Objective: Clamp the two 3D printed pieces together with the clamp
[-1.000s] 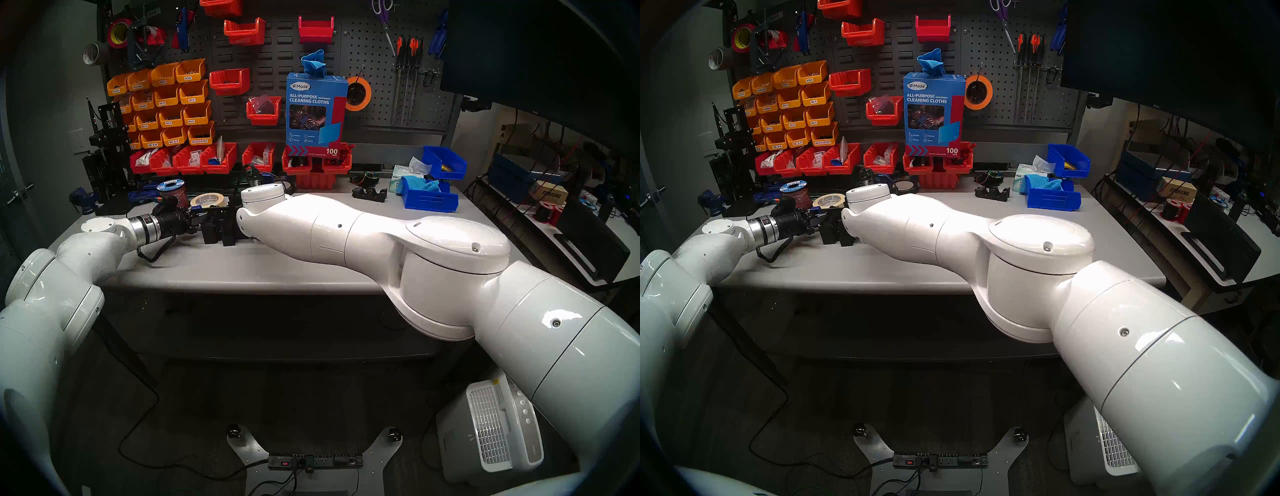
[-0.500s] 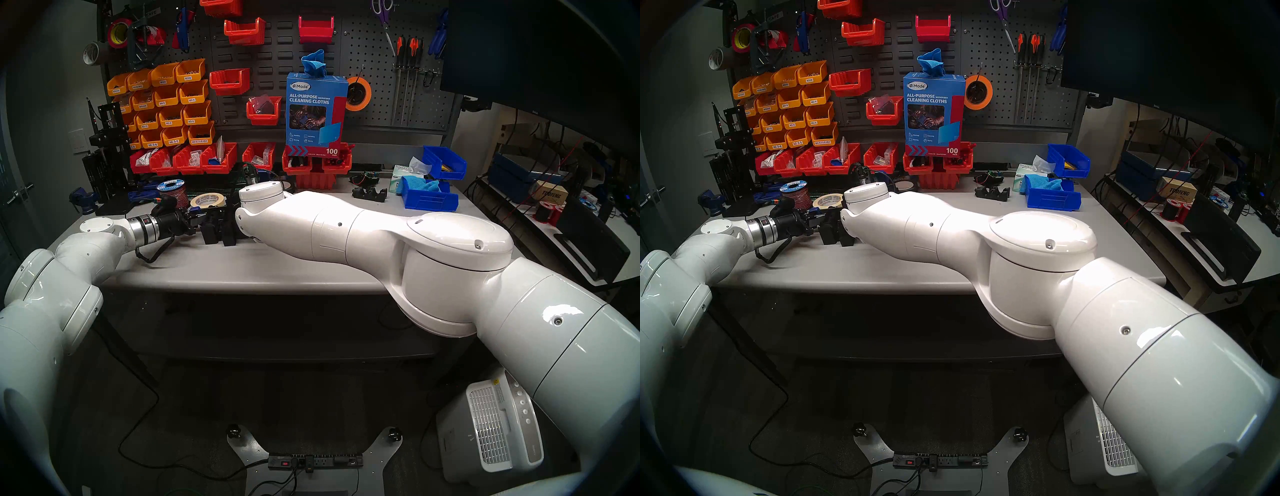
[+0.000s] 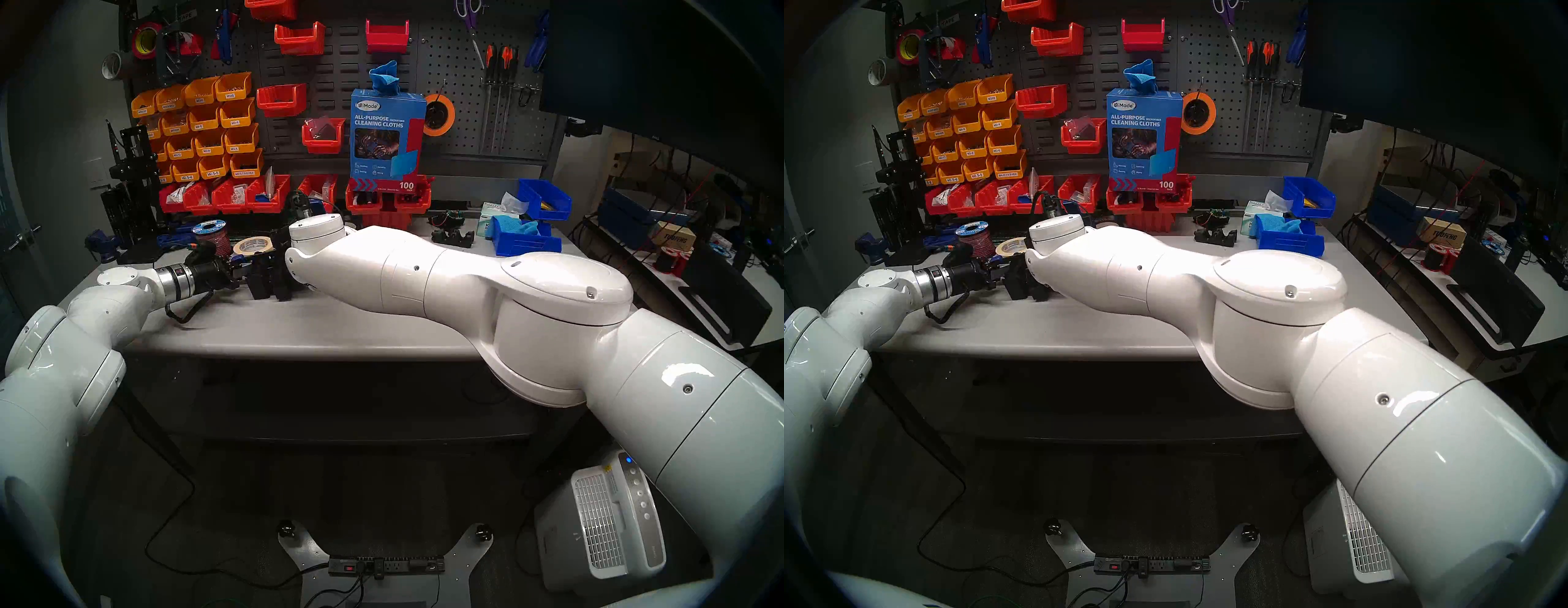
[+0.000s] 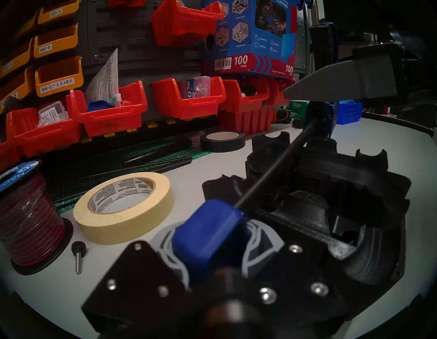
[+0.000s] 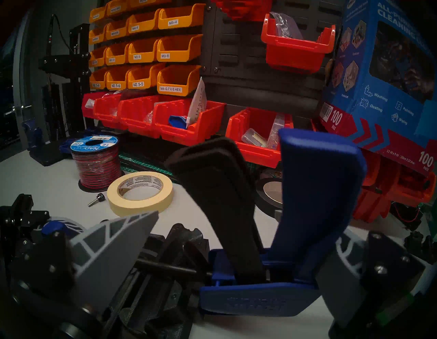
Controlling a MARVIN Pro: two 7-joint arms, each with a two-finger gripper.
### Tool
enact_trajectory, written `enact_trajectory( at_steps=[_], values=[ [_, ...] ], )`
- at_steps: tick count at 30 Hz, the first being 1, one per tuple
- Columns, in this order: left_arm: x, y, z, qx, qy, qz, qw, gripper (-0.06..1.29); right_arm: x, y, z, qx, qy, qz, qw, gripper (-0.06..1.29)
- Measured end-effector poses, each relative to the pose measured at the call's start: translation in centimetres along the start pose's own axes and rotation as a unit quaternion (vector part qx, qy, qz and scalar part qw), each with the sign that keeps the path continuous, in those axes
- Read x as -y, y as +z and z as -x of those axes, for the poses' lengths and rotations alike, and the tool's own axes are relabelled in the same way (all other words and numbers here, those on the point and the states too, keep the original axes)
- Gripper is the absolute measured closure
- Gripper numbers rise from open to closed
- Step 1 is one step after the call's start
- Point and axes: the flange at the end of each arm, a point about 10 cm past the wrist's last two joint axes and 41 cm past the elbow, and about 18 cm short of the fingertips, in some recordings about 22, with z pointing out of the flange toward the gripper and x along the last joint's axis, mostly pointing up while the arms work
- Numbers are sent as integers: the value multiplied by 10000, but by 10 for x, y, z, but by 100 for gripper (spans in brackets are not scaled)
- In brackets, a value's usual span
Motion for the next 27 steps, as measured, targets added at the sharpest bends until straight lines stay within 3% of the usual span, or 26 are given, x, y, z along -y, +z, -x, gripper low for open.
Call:
enact_trajectory(
  at_steps=[8,15,27],
  values=[
    [-1,1,-1,-18,19,25,10000,98,-4,2,10,64,36,19,10000,-4],
    [-2,3,-5,-37,80,91,9999,98,-12,4,32,201,151,70,9997,-4],
    [-1,2,-8,-41,161,146,9998,98,-15,3,36,64,322,21,9995,-4]
  ],
)
